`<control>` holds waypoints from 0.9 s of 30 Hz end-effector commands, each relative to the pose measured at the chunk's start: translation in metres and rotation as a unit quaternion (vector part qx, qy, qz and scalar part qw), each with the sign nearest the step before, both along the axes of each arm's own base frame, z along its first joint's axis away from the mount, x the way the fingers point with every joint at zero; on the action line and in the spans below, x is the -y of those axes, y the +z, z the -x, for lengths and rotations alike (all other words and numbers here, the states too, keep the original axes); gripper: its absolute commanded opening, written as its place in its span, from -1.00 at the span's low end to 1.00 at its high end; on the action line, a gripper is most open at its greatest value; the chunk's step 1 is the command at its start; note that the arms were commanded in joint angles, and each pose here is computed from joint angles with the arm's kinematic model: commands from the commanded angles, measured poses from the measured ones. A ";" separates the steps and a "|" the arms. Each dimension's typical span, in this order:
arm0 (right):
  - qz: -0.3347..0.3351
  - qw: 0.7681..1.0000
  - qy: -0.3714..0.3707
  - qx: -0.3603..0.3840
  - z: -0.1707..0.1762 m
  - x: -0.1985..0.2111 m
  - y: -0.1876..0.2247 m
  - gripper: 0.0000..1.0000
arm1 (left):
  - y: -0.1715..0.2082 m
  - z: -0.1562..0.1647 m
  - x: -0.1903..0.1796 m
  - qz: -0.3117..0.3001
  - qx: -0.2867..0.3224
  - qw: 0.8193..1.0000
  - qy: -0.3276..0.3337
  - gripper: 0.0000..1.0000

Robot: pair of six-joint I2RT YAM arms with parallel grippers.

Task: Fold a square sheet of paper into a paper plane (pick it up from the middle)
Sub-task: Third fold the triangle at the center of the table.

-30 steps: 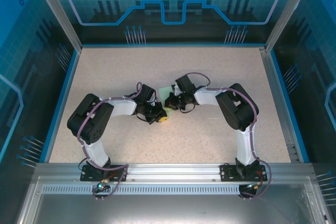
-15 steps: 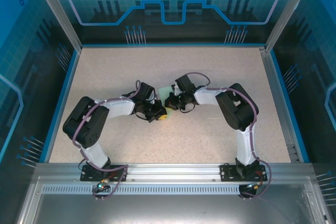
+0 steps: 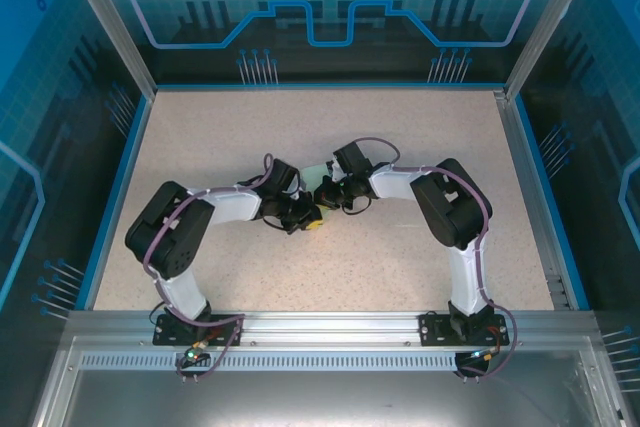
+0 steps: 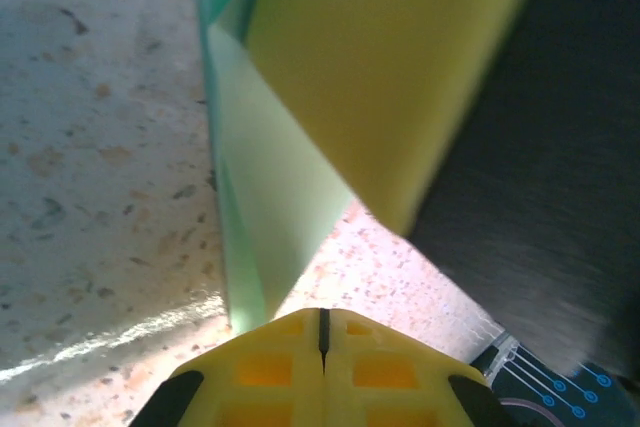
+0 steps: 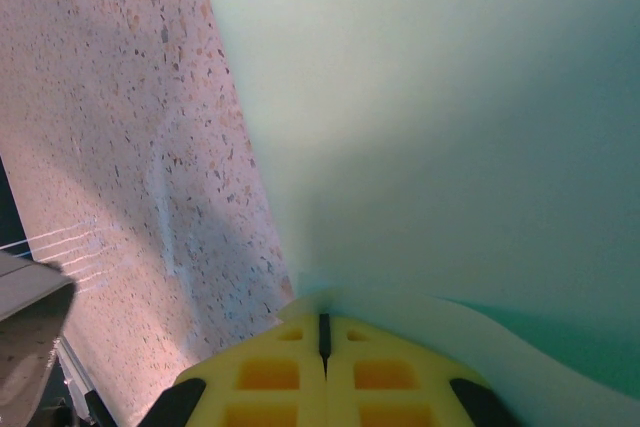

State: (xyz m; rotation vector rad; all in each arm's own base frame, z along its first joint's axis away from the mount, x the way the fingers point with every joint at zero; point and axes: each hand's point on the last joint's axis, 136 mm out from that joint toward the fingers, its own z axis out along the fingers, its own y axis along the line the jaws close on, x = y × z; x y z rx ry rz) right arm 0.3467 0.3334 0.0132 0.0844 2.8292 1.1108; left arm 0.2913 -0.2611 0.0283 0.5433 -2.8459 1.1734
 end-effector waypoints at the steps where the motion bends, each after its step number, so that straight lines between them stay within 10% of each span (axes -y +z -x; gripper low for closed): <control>1: 0.045 0.998 -0.015 -0.036 0.007 0.017 -0.031 -1.00 | 0.006 -0.009 0.011 0.015 0.015 1.000 -0.013 -0.92; 27: 0.048 0.998 -0.015 -0.037 0.008 0.019 -0.033 -1.00 | -0.015 -0.004 0.001 -0.039 -0.008 0.999 -0.009 -0.92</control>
